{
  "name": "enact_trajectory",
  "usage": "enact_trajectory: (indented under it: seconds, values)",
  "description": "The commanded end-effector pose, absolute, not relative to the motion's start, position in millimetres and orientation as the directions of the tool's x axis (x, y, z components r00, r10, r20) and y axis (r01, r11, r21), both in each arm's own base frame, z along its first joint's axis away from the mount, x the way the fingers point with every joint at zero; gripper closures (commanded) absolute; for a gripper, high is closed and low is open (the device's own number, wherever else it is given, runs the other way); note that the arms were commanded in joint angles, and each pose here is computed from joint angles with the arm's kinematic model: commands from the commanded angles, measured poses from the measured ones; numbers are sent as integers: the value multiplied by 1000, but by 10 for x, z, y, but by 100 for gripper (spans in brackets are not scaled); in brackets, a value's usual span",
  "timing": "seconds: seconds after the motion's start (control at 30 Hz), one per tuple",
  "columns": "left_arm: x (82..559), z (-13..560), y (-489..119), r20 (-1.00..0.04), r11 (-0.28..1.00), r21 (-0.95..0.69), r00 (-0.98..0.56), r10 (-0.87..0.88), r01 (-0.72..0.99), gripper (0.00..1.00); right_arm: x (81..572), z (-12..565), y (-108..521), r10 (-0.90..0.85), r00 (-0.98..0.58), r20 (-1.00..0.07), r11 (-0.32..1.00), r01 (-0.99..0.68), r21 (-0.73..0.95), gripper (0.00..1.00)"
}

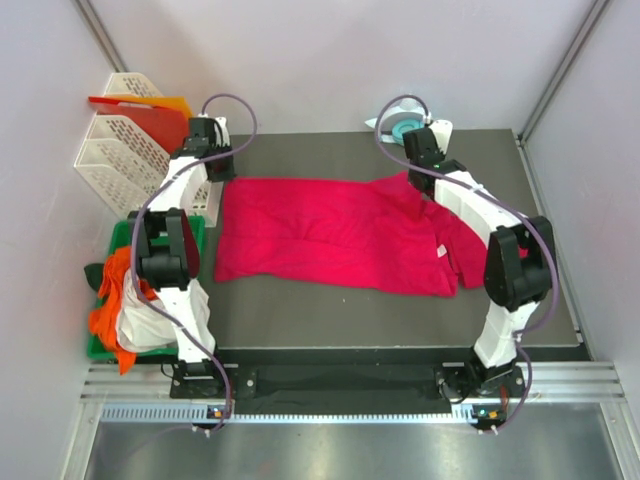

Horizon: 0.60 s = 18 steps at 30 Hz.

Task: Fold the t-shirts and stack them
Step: Grap the side of the flattened tshirt furthest away from the robot with both arms, then fold the other side of the tshirt into a rectangle

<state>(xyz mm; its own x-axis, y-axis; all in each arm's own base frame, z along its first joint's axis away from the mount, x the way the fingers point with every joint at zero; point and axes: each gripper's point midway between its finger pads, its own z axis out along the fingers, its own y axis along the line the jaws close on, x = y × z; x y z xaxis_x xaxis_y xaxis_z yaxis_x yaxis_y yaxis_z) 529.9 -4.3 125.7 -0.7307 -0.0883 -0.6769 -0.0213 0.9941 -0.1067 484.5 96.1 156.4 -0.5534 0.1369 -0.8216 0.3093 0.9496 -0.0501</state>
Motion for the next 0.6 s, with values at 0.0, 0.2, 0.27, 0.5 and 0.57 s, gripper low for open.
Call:
enact_trajectory:
  seconds: [0.0,0.2,0.27,0.5,0.57]
  values:
    - [5085,1676,-138,-709,989,-145,-701,-77,39,100,4767,2270,1048,163,-420,-893,956,292,37,100]
    - [4780,1719,-169,-686,987,-154,-724,-73,47,100,4532,2402,1101,153,-410,-899,962,271,40,100]
    - [4682,1669,-169,-670,987,-151,-739,-67,48,100,4424,2402,1101,149,-413,-899,964,264,39,100]
    - [4293,1644,-192,-629,987,-150,-776,-44,65,100,4059,2382,1096,130,-425,-896,971,236,29,100]
    - [4178,1580,-191,-608,987,-147,-794,-35,68,100,3937,2325,1060,130,-440,-889,971,238,24,100]
